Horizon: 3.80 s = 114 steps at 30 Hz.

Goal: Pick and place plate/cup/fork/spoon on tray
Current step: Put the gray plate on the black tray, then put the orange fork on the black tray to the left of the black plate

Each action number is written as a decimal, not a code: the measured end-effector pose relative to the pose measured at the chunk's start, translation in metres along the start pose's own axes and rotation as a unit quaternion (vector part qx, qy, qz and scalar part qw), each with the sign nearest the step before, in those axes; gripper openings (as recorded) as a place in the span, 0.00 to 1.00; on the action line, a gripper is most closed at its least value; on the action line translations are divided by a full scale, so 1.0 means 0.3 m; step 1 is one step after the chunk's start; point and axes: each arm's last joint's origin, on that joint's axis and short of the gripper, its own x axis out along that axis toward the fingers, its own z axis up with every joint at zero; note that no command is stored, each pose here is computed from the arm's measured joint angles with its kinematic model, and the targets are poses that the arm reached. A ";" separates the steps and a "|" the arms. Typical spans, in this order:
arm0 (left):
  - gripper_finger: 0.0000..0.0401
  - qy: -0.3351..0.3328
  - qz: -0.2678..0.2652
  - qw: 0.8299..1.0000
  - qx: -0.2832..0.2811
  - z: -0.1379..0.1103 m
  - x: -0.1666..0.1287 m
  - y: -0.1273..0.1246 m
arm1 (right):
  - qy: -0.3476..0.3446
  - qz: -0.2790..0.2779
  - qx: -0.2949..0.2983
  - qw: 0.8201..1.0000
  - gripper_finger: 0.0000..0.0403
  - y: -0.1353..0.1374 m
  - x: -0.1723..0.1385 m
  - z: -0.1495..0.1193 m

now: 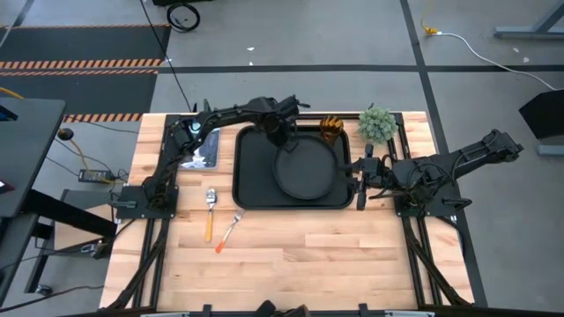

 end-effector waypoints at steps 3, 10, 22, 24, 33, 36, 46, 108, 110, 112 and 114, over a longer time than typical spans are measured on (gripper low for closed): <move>0.10 0.000 -0.007 1.000 0.009 -0.008 0.004 -0.025 | -0.004 0.001 0.003 1.000 0.29 0.001 0.000 0.003; 0.29 -0.004 -0.009 0.999 0.036 -0.015 0.006 -0.051 | -0.012 0.001 0.008 1.000 0.29 0.001 0.000 0.009; 0.39 -0.005 0.116 0.976 0.185 -0.120 -0.153 -0.160 | 0.000 0.002 0.030 1.000 0.29 0.002 -0.001 0.000; 0.39 0.003 0.126 0.970 0.209 -0.151 -0.176 -0.192 | 0.004 0.001 0.036 0.999 0.29 0.001 -0.001 -0.003; 0.36 0.023 0.148 0.947 0.284 -0.402 -0.174 -0.315 | 0.022 -0.002 0.054 0.998 0.29 0.000 -0.001 -0.016; 0.35 0.015 0.147 0.946 0.287 -0.503 -0.174 -0.336 | 0.024 -0.003 0.060 0.998 0.29 -0.001 -0.001 -0.017; 0.35 -0.038 0.111 0.962 0.248 -0.791 -0.237 -0.363 | 0.023 -0.003 0.060 0.998 0.29 0.000 -0.001 -0.017; 0.07 -0.002 0.096 0.995 -0.030 -1.196 0.001 -0.334 | 0.028 -0.003 0.057 0.998 0.29 0.003 0.005 -0.021; 0.03 -0.002 0.097 0.995 -0.030 -1.196 0.001 -0.334 | 0.028 -0.003 0.057 0.998 0.29 0.003 0.005 -0.022; 0.03 0.000 0.097 0.995 -0.033 -1.197 0.002 -0.333 | 0.028 -0.003 0.057 0.998 0.29 0.003 0.005 -0.022; 0.03 0.006 0.096 0.995 -0.040 -1.198 0.002 -0.333 | 0.028 -0.003 0.057 0.998 0.29 0.003 0.005 -0.022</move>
